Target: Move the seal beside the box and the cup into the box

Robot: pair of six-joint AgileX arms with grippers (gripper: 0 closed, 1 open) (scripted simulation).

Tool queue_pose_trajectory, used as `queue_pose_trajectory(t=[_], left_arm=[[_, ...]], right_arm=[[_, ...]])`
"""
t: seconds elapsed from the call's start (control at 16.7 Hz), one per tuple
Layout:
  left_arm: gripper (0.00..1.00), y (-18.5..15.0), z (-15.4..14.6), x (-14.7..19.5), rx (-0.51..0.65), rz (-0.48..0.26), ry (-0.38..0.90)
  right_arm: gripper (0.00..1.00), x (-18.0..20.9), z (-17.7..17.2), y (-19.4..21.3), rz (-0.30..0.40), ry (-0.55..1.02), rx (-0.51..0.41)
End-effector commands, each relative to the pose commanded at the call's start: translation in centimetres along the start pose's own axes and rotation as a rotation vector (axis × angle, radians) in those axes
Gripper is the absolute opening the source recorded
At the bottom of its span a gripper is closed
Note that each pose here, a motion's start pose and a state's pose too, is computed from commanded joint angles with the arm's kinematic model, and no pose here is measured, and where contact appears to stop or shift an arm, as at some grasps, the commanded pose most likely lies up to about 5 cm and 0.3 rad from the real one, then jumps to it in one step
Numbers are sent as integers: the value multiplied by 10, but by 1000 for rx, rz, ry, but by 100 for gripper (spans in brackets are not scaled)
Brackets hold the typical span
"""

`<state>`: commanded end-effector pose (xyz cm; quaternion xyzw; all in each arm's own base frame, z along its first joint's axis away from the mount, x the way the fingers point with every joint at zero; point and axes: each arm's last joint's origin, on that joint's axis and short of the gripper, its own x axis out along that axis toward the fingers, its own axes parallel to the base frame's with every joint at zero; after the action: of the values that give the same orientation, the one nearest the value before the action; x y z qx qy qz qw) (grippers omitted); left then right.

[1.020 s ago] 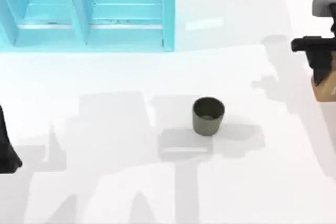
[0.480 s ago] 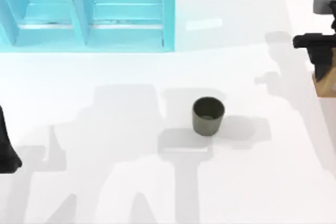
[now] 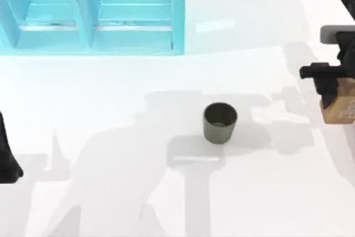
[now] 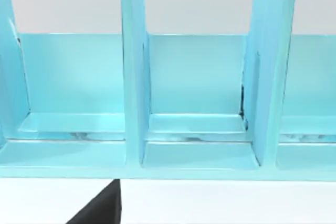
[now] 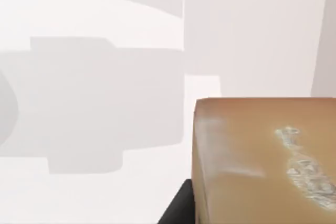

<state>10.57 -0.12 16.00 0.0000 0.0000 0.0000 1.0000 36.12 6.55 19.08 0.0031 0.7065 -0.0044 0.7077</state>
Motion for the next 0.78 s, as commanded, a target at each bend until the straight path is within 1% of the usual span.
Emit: queue_pose_trajectory(t=[0.24,0.78], left_arm=[[100,0,0,0,0,0,0],[100,0,0,0,0,0,0]], right_arm=[[0,1,0,0,0,1,0],[68,1,0,0,0,1,0]])
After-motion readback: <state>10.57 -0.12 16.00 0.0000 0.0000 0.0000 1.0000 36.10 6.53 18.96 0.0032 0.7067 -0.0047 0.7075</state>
